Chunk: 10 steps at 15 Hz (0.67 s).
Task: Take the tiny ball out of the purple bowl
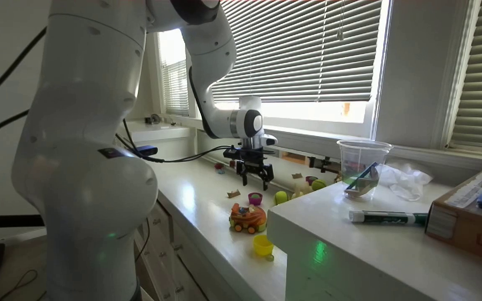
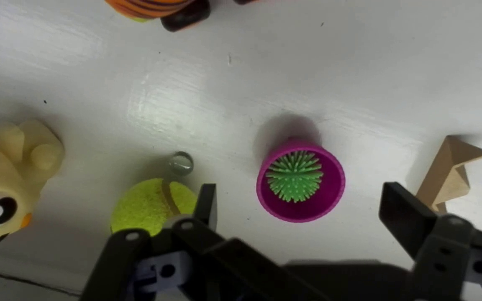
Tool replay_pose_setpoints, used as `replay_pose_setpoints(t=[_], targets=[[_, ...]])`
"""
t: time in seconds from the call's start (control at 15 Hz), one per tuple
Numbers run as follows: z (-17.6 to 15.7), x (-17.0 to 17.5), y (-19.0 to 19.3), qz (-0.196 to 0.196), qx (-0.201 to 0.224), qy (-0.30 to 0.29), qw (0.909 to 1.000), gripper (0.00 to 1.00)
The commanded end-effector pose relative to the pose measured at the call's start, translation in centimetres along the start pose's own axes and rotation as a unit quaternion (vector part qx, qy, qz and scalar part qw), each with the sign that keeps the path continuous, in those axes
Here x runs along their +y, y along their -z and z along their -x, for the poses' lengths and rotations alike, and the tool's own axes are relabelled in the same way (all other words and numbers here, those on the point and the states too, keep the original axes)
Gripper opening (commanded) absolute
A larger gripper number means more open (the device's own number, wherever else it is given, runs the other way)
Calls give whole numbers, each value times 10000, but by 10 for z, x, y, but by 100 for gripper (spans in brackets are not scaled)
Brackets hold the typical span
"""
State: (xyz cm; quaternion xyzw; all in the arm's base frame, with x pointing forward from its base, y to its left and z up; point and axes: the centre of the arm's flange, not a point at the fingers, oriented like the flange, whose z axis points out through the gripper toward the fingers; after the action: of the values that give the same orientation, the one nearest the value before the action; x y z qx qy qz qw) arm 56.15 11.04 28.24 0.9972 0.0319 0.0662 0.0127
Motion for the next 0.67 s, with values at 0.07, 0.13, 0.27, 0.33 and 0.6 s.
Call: replay_pose_setpoints(t=[0.07,0.13,0.27,0.33,0.6], targets=[[-12,-5,-12,71,64,64,9999,100],[-14,-5,-13,65,64,61,9999,84],[-16,-5,-15,80,80,67,9999,68],[-17,-5,-16,81,85,66,9999,59],[-22,-5,-19,104,103,88,9999,50]])
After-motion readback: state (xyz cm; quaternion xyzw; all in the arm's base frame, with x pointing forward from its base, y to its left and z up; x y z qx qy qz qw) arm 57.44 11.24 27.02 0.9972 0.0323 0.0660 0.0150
